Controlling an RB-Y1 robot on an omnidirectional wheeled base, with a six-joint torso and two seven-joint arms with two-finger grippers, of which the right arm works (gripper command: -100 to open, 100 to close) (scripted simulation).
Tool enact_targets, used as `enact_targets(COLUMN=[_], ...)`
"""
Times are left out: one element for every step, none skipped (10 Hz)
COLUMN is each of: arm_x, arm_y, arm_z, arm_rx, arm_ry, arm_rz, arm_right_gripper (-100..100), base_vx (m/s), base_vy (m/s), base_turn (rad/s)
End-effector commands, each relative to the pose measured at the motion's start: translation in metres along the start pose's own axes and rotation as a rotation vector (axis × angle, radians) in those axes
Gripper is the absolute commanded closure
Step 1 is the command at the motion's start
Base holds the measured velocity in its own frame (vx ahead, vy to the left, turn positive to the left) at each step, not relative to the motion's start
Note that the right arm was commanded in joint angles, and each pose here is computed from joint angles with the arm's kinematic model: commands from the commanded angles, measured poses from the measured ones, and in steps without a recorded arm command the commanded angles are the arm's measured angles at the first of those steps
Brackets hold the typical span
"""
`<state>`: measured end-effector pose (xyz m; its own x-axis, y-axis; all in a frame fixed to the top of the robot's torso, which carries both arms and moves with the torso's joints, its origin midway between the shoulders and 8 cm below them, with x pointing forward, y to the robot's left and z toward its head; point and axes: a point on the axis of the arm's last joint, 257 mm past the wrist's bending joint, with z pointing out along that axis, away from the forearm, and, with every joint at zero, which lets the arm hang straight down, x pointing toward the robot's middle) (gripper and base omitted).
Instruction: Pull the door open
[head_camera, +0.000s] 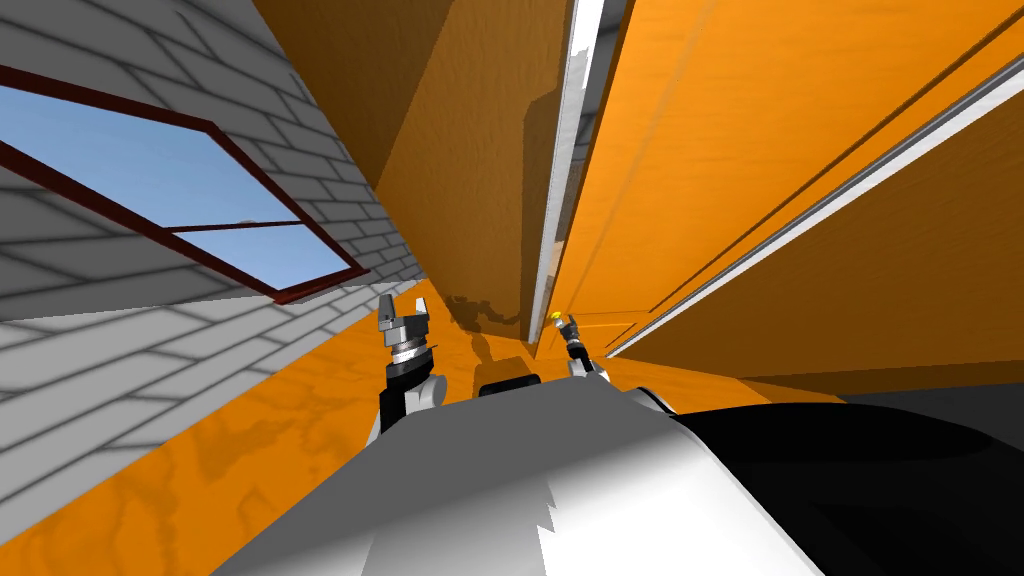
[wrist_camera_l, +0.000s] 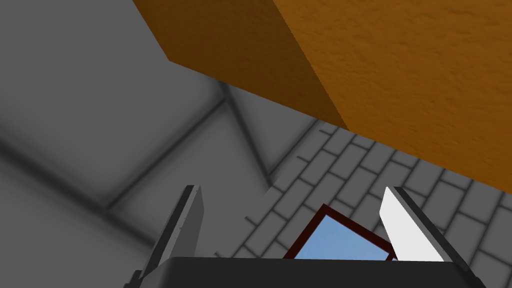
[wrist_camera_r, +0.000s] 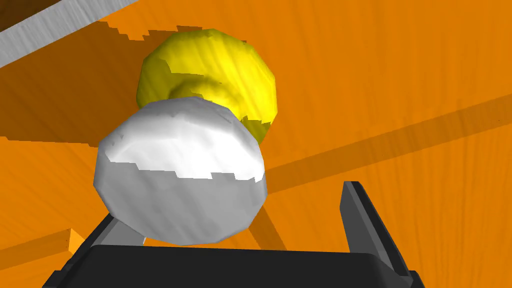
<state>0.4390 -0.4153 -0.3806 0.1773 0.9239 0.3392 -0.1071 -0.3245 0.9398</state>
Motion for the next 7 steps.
enact_targets(arm_x=[0.0074, 0.0085, 0.0096, 0.0109, 0.0123, 0.0138, 0.0138], arm_y=[-0.0074, -0.008, -0.0087, -0.0094, -0.0102, -0.0111, -0.0111], arm_z=[-0.0026, -0.0022, -0.0018, -0.0014, -0.001, -0.0005, -0.0005], arm_rx=[0.008, 0.007, 0.007, 0.006, 0.005, 0.004, 0.004], arm_ry=[0.003, 0.0, -0.003, -0.006, -0.01, -0.013, -0.013], arm_rz=[0.05, 0.084, 0.118, 0.157, 0.196, 0.234, 0.243], arm_right_gripper=[-100, -100, -100, -100, -100, -100, -100], base_vx=[-0.098, -0.071, -0.066, -0.077, -0.075, -0.068, -0.047], base_vy=[0.038, 0.024, 0.013, -0.004, -0.02, -0.015, -0.012], base_turn=[0.068, 0.048, 0.036, 0.055, 0.051, 0.044, 0.017])
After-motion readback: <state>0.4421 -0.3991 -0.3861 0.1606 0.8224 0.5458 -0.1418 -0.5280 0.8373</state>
